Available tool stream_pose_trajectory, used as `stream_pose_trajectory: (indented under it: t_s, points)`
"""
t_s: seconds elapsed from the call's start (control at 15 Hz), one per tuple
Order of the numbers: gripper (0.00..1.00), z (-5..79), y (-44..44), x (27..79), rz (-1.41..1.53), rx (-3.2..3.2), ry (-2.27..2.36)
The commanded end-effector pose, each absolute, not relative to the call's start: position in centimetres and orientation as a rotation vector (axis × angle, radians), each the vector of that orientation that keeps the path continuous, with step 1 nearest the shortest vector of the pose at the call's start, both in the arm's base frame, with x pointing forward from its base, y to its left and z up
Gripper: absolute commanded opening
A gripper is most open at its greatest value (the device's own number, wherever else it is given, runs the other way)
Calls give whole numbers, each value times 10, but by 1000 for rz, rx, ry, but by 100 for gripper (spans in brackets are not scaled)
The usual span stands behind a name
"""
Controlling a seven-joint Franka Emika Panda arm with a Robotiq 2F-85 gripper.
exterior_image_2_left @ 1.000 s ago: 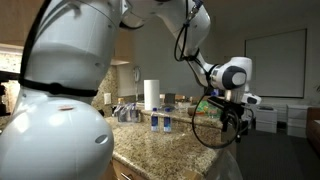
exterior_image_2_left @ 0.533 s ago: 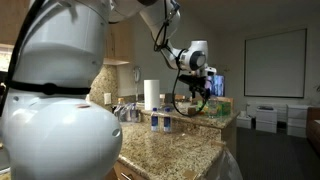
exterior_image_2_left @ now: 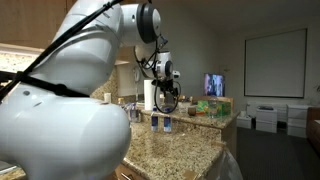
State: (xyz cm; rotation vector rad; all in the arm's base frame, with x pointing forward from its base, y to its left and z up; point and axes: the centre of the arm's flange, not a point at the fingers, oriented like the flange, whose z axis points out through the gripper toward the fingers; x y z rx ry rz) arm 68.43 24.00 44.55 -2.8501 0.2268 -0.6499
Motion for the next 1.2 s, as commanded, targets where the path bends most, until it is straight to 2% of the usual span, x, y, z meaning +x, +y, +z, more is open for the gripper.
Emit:
stream_pose_trajectory:
  t_s: [0.0,0.47,0.87,1.13]
  points:
    - [100,444,297,737,-581,-3006,96]
    - [100,448,298,750,-497,-3313,32]
    - [100,391,290,720,-115,-3334,124]
    - [100,369,300,721,-108,-3281,259]
